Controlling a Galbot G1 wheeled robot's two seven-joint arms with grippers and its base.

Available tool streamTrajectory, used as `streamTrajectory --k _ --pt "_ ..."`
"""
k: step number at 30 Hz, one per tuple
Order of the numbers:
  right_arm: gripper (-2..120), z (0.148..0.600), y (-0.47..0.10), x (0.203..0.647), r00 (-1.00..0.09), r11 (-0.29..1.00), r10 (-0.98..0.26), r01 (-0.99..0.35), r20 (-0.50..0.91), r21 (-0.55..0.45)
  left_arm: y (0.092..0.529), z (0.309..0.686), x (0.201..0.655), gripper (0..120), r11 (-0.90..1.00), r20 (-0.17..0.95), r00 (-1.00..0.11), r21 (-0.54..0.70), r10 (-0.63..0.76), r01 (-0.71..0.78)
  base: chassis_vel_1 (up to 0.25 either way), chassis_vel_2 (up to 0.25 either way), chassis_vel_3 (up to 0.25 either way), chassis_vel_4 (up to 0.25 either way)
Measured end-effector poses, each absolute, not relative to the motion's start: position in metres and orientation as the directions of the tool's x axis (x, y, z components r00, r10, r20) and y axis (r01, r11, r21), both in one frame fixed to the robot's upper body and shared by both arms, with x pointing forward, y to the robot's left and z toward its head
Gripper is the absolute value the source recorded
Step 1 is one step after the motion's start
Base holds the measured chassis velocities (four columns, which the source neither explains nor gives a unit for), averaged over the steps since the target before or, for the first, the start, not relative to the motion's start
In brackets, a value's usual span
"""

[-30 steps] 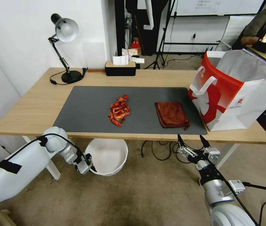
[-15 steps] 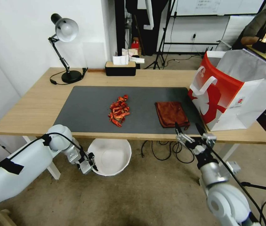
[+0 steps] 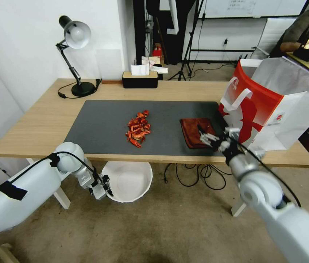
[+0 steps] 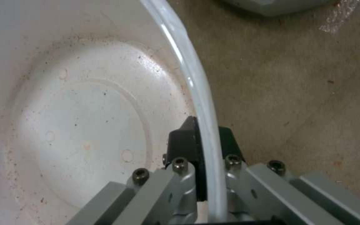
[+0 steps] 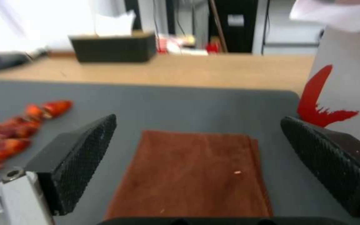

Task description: Sweep shrimp from table into container with towel, then put container into takeout bag.

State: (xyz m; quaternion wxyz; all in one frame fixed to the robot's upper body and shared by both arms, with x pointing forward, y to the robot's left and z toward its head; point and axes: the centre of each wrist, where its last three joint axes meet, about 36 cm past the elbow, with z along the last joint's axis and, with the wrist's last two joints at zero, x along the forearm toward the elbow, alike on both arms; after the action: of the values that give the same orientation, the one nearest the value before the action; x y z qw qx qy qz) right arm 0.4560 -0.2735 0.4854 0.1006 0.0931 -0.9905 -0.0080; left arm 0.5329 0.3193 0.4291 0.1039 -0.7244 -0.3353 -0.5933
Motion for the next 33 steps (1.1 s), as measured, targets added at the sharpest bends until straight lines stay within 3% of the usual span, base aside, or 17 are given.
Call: streamTrajectory --k 6,10,33 --pt "100 0.507 -0.252 0.489 -0.903 0.987 -0.1 -0.144 0.417 -0.075 0.321 0.426 0.533 0 -0.75 0.929 0.075 0.243 0.363 0.615 0.0 0.0 0.0 0.0" --pt "100 0.516 -0.243 0.5 -0.879 0.985 -0.073 -0.137 0.471 -0.102 0.322 0.424 0.532 0 -0.749 0.929 0.079 0.24 0.363 0.617 0.0 0.0 0.0 0.0" --pt "100 0.501 -0.235 0.512 -0.827 0.99 -0.056 -0.116 0.559 -0.074 0.325 0.431 0.533 0 -0.75 0.93 0.068 0.247 0.362 0.614 0.0 0.0 0.0 0.0"
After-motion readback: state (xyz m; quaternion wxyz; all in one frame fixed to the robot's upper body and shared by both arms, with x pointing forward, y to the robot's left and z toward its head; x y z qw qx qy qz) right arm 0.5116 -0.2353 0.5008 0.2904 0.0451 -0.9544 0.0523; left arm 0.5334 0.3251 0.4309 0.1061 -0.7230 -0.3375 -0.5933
